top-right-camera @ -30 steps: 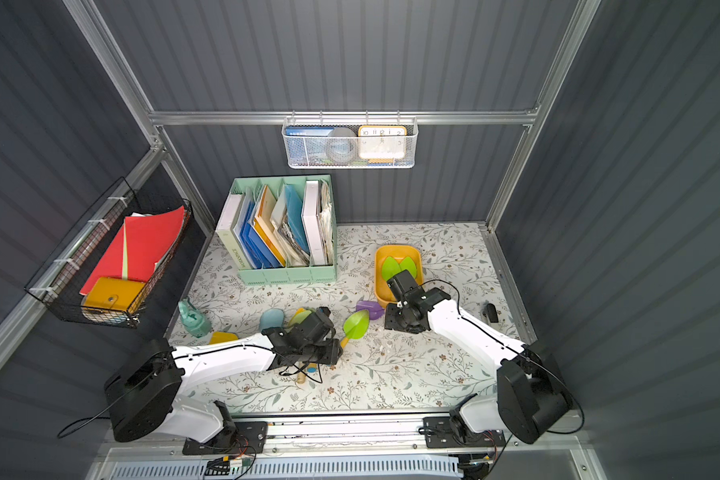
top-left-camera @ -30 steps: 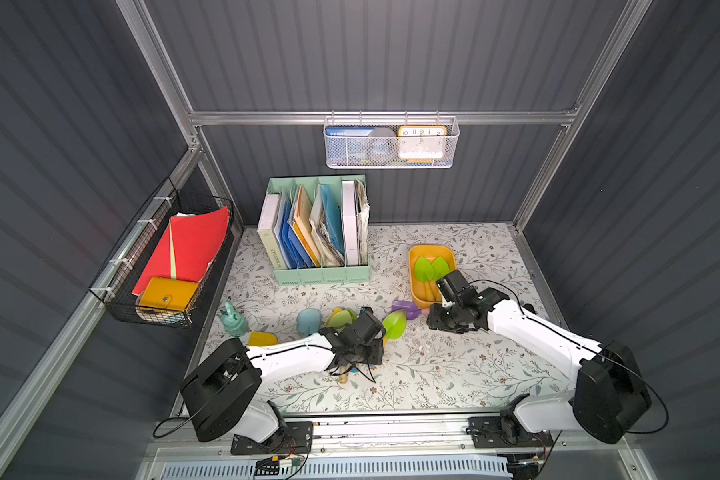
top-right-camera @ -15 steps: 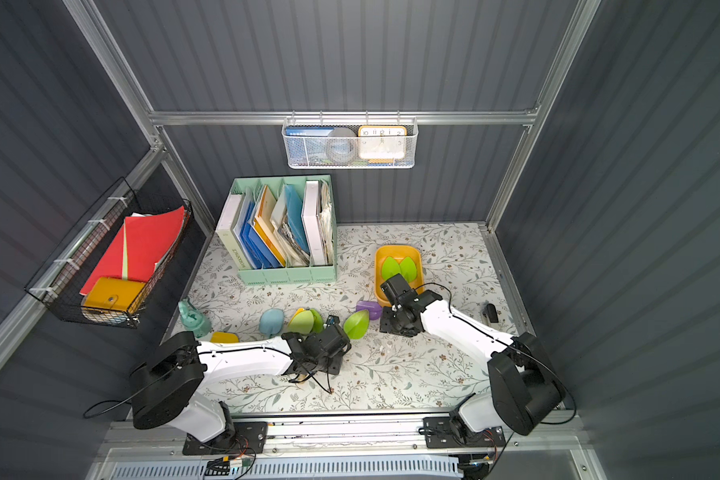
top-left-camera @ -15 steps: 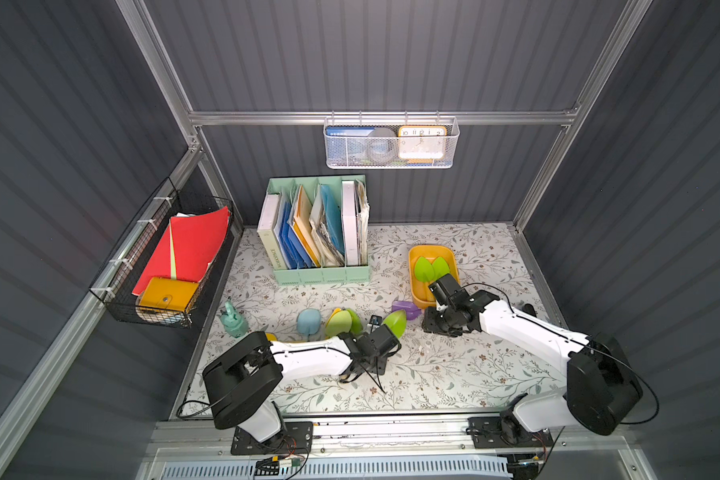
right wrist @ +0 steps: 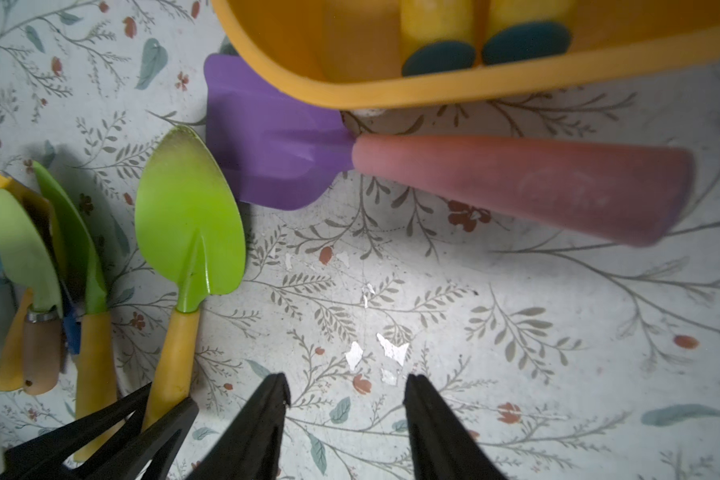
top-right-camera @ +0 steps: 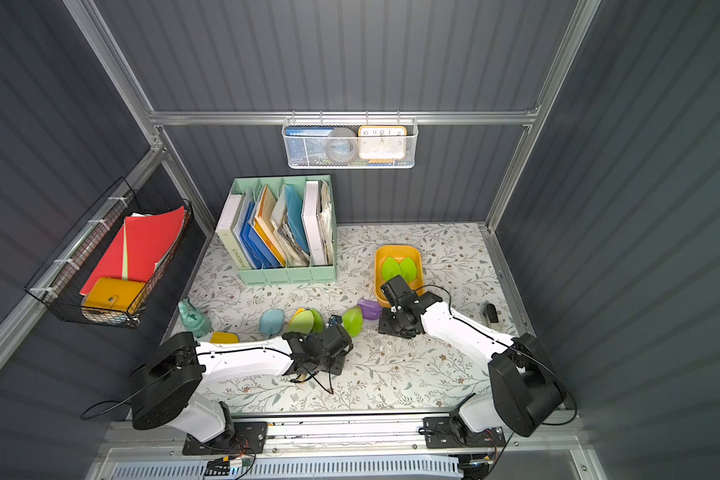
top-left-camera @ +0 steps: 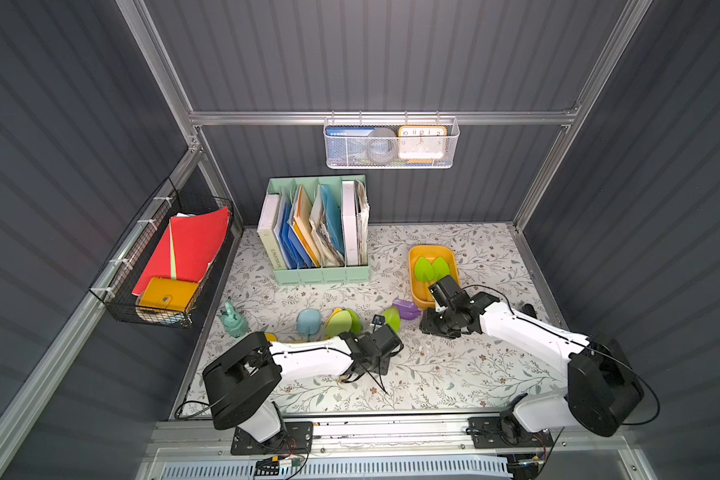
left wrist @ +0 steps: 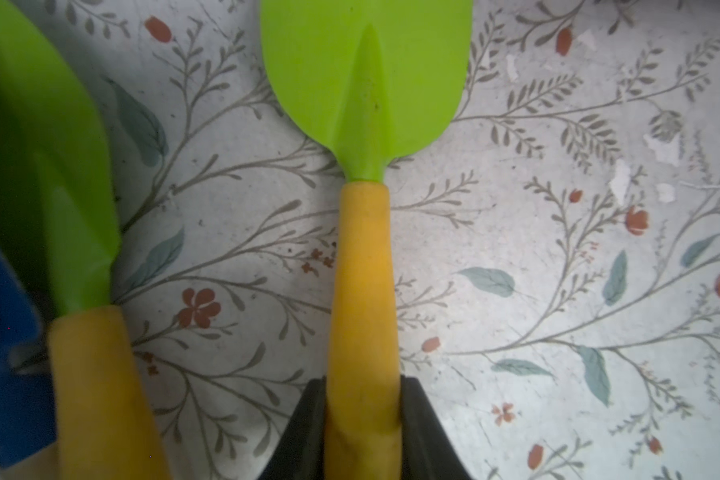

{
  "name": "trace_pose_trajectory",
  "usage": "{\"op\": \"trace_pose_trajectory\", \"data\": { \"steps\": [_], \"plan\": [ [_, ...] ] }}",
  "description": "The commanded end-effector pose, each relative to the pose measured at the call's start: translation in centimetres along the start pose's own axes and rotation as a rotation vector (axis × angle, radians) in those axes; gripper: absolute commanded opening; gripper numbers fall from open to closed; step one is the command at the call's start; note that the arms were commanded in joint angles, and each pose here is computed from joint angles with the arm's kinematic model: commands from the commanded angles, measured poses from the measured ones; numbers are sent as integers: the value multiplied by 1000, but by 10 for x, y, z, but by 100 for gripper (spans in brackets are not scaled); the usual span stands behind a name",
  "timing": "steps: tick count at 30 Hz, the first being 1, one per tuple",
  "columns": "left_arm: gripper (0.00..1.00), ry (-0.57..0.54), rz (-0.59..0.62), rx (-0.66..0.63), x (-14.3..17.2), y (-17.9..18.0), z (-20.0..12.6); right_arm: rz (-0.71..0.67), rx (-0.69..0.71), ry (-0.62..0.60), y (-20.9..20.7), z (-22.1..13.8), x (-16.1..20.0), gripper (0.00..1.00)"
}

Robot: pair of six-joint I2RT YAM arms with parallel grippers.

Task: Put the shovel into the storage box
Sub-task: Pick up the shovel from the center of the board.

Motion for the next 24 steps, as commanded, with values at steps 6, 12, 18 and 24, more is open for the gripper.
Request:
{"op": "trace_pose_trajectory", "data": {
  "steps": [6,12,18,24],
  "plan": [
    [12,-138,-80,102,-30,-12,-37,45,-232,25,31,-23,9,54],
    [12,-220,-94,112,-53,-16,-51,104,-417,72,58,-35,14,54],
    [11,-289,-102,107,-73,-19,-62,158,-510,107,77,-34,19,54],
    [11,-334,-90,119,-89,-24,-69,200,-539,138,86,-22,24,54]
  ]
}}
Point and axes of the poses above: each gripper's point midway between its finger pads, its own z axis out along the fingers, its own y axis along the line the jaws close on, x = y × z, the point moved 2 cm from there along -z, back along the fingers, and after that the axes turned 14 degrees about z, right-handed, at the moved point
